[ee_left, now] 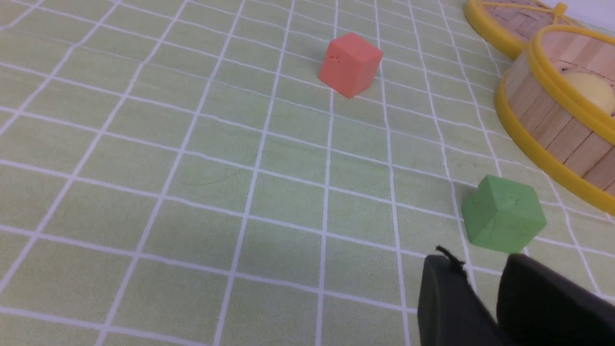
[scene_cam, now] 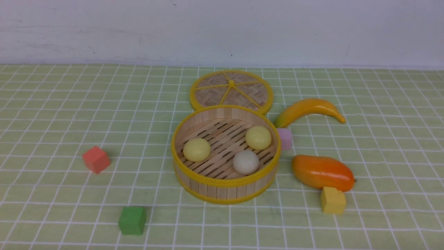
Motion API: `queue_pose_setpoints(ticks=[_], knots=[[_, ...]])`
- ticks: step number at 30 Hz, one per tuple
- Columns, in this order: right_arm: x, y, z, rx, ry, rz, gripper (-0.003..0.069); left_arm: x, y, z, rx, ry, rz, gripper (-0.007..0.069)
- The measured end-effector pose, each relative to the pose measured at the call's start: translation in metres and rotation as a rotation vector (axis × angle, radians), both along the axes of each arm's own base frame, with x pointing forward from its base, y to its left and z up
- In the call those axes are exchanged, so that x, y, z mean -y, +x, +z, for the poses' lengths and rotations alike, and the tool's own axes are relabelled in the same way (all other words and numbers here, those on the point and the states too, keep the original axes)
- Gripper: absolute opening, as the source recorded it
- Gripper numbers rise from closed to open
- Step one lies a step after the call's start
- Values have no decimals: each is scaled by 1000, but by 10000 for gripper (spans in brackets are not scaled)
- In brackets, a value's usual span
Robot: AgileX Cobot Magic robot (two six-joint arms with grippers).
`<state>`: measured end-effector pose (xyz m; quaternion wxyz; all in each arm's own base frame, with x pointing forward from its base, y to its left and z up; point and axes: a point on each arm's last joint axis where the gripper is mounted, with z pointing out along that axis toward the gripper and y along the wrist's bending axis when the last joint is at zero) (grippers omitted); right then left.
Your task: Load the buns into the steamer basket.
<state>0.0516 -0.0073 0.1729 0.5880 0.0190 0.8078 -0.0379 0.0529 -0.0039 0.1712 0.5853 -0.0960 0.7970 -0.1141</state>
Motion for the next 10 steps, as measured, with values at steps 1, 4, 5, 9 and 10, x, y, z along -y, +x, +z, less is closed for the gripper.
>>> queue_pose_setpoints(ticks=[1, 4, 5, 9, 10], knots=[[0, 0, 0, 0, 0, 0, 69, 0, 0, 0, 0, 6, 0, 167], [0, 0, 0, 0, 0, 0, 73, 0, 0, 0, 0, 0, 0, 171], [0, 0, 0, 0, 0, 0, 75, 0, 0, 0, 0, 0, 0, 173], [0, 0, 0, 0, 0, 0, 80, 0, 0, 0, 0, 0, 0, 178], [0, 0, 0, 0, 0, 0, 82, 0, 0, 0, 0, 0, 0, 179]])
